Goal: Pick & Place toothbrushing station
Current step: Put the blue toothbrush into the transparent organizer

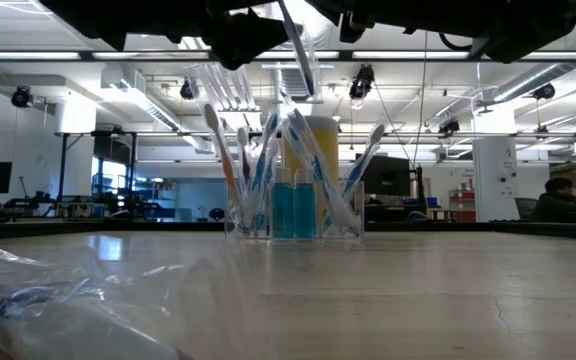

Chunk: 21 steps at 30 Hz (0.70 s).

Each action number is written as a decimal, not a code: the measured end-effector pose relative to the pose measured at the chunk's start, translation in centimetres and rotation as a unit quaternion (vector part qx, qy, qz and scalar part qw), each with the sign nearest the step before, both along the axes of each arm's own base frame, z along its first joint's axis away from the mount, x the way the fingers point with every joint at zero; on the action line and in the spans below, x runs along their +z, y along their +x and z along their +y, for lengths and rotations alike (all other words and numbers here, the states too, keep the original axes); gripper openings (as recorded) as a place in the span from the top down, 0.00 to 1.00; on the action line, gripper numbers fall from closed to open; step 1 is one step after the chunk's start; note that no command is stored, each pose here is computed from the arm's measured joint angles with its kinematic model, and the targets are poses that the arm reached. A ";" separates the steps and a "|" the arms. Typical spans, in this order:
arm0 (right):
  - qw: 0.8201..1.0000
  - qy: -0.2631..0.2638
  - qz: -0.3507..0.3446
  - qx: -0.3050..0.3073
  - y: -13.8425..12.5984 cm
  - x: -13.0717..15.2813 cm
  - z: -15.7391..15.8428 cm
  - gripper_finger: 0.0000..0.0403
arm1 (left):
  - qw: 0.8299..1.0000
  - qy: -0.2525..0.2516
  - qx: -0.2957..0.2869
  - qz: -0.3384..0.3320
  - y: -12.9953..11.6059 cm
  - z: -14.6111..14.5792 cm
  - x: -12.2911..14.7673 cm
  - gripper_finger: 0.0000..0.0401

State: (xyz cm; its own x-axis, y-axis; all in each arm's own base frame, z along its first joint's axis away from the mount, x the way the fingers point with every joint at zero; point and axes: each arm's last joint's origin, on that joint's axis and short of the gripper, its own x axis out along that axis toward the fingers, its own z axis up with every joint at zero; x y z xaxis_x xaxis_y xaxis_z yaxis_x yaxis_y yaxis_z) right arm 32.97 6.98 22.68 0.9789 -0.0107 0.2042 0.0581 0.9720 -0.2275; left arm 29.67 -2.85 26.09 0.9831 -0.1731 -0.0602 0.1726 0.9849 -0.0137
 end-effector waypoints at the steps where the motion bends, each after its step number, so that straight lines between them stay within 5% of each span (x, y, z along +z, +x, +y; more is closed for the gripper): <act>1: 1.000 0.000 0.000 0.000 0.0 0.0 0.0 0.98 | 1.000 0.000 0.000 0.002 0.2 0.0 0.0 0.23; 10: 1.000 0.001 0.000 0.000 0.0 0.0 0.0 0.98 | 1.000 0.008 -0.001 0.000 0.7 -0.2 -0.1 0.26; 21: 1.000 0.002 0.002 -0.001 0.0 -0.1 0.0 0.98 | 1.000 0.009 -0.007 -0.007 0.2 -0.4 0.5 0.49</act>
State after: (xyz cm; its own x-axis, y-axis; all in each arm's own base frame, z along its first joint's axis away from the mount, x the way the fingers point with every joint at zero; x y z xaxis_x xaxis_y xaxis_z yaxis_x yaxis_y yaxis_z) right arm 32.93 6.96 22.59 0.9797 -0.0135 0.2001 0.0592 0.9727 -0.2244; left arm 29.90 -3.24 26.55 0.9813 -0.1857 -0.0503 0.1862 0.9825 0.0057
